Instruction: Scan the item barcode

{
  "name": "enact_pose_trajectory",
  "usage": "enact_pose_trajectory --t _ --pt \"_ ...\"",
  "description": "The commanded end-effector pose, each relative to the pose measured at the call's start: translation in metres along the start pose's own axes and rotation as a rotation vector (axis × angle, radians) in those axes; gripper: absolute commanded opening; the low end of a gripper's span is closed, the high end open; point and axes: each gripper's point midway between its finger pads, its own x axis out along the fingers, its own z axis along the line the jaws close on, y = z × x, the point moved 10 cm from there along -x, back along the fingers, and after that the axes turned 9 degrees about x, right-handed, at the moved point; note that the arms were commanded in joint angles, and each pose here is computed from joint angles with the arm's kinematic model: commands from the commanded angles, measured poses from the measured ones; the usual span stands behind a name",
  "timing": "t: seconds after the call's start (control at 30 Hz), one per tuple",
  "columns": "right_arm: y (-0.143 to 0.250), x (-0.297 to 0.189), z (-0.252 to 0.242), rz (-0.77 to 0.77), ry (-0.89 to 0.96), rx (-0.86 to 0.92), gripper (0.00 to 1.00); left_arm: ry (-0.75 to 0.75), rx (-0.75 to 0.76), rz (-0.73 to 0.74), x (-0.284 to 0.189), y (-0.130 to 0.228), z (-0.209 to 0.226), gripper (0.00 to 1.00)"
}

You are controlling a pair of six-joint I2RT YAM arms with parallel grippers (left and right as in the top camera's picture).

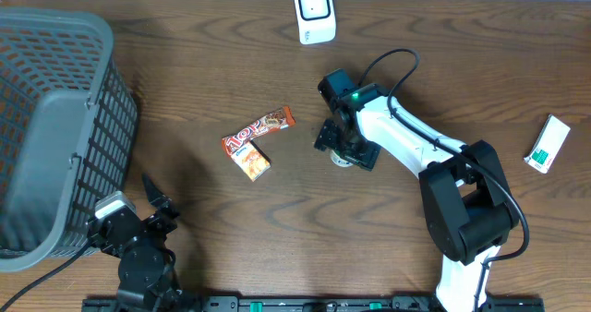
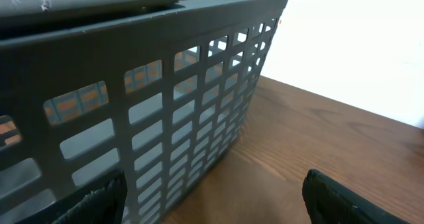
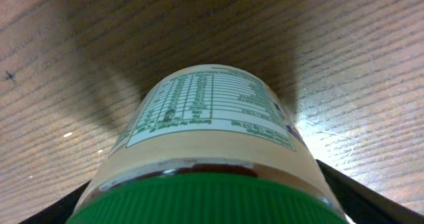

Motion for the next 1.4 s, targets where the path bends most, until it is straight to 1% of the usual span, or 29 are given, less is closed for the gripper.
enact_pose_trajectory --t 0.0,0.07,0.23,0.27,0.37,0.4,0.53,0.6,0.7,0.73,0.83,0.97,1.2,1.3,1.37 --pt "0.003 0.007 0.000 0.005 0.021 -0.018 0.80 -0.014 -0.009 -0.005 0.000 -0.001 0.001 0.85" --pt "0.002 0.007 0.000 0.002 0.015 -0.019 0.78 -0.014 -0.009 -0.005 0.000 -0.001 0.001 0.85" --pt "0.001 0.007 0.004 -0.010 -0.008 -0.045 0.76 -0.014 -0.009 -0.005 0.000 -0.001 0.001 0.85" --pt "0.000 0.007 0.004 -0.012 -0.011 -0.063 0.77 -0.014 -0.009 -0.005 0.000 -0.001 0.001 0.85" --pt "0.000 0.007 0.004 -0.012 -0.012 -0.083 0.84 -0.014 -0.009 -0.005 0.000 -0.001 0.001 0.85" --pt "0.000 0.007 0.005 -0.015 -0.016 -0.109 0.86 -0.014 -0.009 -0.005 0.000 -0.001 0.001 0.85" --pt "-0.001 0.007 0.008 -0.031 -0.035 -0.297 0.86 -0.014 -0.009 -0.005 0.000 -0.001 0.001 0.85" --pt "-0.001 0.007 0.007 -0.029 -0.027 -0.405 0.85 -0.014 -0.009 -0.005 0.000 -0.001 0.001 0.85" --pt "-0.001 0.007 0.004 -0.039 0.007 -0.513 0.86 -0.014 -0.009 -0.005 0.000 -0.001 0.001 0.85" --pt "-0.002 0.007 0.003 -0.046 0.023 -0.534 0.88 -0.014 -0.009 -0.005 0.000 -0.001 0.001 0.85" --pt "-0.002 0.006 0.000 -0.047 0.047 -0.571 0.97 -0.014 -0.009 -0.005 0.000 -0.001 0.001 0.85" --pt "-0.002 0.000 0.001 -0.036 0.058 -0.539 0.99 -0.014 -0.009 -0.005 0.000 -0.001 0.001 0.85" --pt "0.003 -0.014 0.006 0.046 0.019 -0.257 0.99 -0.014 -0.009 -0.005 0.000 -0.001 0.001 0.85" --pt "0.003 -0.014 0.007 0.050 0.015 -0.164 0.99 -0.014 -0.009 -0.005 0.000 -0.001 0.001 0.85" --pt "0.002 -0.014 0.008 0.042 0.003 -0.139 0.99 -0.014 -0.009 -0.005 0.000 -0.001 0.001 0.85"
